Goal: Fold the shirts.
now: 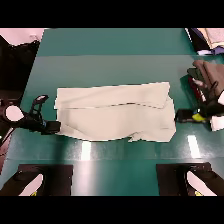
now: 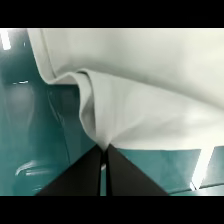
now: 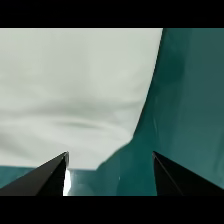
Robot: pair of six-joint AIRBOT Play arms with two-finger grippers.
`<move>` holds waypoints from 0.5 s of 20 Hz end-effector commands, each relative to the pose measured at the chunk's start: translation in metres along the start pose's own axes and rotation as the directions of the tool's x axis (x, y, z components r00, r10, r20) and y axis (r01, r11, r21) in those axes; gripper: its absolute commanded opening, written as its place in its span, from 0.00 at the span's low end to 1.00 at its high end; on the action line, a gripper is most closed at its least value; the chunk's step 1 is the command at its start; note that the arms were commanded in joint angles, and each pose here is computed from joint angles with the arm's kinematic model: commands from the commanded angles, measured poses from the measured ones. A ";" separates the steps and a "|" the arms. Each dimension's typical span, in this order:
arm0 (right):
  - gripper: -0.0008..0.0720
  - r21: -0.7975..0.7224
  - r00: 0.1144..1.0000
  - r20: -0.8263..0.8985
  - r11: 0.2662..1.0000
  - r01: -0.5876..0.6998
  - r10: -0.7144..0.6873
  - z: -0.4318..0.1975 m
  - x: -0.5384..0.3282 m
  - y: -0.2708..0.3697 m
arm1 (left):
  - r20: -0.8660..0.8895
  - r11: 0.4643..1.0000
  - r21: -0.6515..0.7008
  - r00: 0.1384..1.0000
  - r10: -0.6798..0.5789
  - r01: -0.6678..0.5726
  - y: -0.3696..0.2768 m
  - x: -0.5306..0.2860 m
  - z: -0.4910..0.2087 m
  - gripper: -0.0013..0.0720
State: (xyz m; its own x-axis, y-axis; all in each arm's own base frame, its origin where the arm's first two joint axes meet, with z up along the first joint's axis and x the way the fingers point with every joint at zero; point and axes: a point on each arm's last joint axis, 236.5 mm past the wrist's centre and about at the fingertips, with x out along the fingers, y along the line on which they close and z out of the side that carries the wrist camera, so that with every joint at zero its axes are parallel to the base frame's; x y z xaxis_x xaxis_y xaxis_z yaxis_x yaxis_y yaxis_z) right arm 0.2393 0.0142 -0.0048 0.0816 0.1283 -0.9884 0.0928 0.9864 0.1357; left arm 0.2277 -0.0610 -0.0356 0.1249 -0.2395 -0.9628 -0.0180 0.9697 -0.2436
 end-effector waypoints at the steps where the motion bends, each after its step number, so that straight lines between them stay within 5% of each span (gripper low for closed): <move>1: 0.84 0.025 0.989 -0.150 1.000 -0.002 0.006 -0.059 0.032 -0.004 | 0.026 1.000 0.021 1.000 -0.014 0.013 -0.006 -0.009 0.009 0.05; 10: 0.79 0.137 0.971 -0.191 0.983 -0.120 0.145 -0.075 0.083 0.021 | 0.022 1.000 0.020 1.000 -0.017 0.016 -0.006 -0.009 0.008 0.05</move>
State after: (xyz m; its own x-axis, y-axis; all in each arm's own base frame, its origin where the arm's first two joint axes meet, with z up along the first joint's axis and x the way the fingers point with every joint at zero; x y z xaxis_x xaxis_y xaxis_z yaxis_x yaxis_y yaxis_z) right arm 0.1699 0.0482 -0.0759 -0.1008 0.2638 -0.9593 0.1860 0.9522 0.2423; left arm 0.2349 -0.0644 -0.0258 0.1474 -0.2537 -0.9560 0.0022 0.9666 -0.2562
